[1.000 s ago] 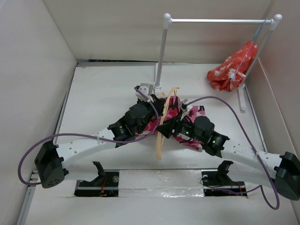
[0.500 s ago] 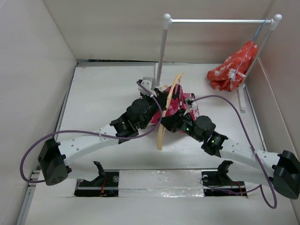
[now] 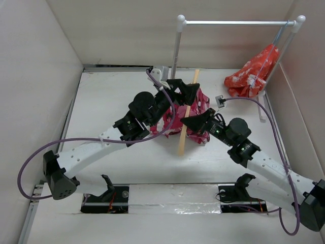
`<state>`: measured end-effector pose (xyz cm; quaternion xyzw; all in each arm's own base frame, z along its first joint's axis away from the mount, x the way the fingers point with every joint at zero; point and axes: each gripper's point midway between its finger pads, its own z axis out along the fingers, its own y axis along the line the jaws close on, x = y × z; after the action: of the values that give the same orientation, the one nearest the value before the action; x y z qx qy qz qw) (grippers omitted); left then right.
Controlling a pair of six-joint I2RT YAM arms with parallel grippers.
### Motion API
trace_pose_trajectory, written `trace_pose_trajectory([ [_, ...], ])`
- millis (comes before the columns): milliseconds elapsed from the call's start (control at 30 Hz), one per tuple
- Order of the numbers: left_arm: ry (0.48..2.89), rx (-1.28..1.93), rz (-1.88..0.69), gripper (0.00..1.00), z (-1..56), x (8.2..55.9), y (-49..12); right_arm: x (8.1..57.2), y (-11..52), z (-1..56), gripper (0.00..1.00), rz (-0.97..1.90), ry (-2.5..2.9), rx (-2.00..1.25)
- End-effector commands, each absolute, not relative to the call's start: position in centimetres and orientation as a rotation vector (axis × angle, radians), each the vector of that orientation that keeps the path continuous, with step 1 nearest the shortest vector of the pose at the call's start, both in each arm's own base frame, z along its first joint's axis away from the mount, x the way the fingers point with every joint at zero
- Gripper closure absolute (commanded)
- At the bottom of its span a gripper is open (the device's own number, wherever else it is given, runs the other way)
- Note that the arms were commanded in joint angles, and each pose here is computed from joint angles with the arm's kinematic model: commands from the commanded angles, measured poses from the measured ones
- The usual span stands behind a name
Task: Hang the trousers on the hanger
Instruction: Place the hanger at the clothesline.
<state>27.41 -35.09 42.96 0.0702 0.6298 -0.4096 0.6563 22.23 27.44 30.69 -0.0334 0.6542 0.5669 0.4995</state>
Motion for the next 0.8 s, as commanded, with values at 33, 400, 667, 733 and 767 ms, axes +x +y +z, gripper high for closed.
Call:
trace_pose_trajectory([
  [33,1.268,0.152,-0.995,0.20,49.4,25.6,-32.8,21.6,25.4,40.8,1.00,1.459,1.235,-0.172],
  [400,1.176,-0.040,-1.037,0.23,47.8,23.7,-26.8,26.8,21.2,48.2,1.00,1.359,1.108,-0.176],
  [667,1.446,-0.033,-0.953,0.23,35.2,25.5,-29.0,33.4,19.6,49.6,1.00,1.254,1.146,-0.172],
  [733,1.503,-0.023,-0.923,0.23,32.5,25.7,-29.2,35.2,19.1,49.8,1.00,1.235,1.158,-0.173],
  [767,1.518,-0.019,-0.916,0.23,31.7,25.7,-29.3,35.4,19.3,50.0,1.00,1.238,1.153,-0.185],
])
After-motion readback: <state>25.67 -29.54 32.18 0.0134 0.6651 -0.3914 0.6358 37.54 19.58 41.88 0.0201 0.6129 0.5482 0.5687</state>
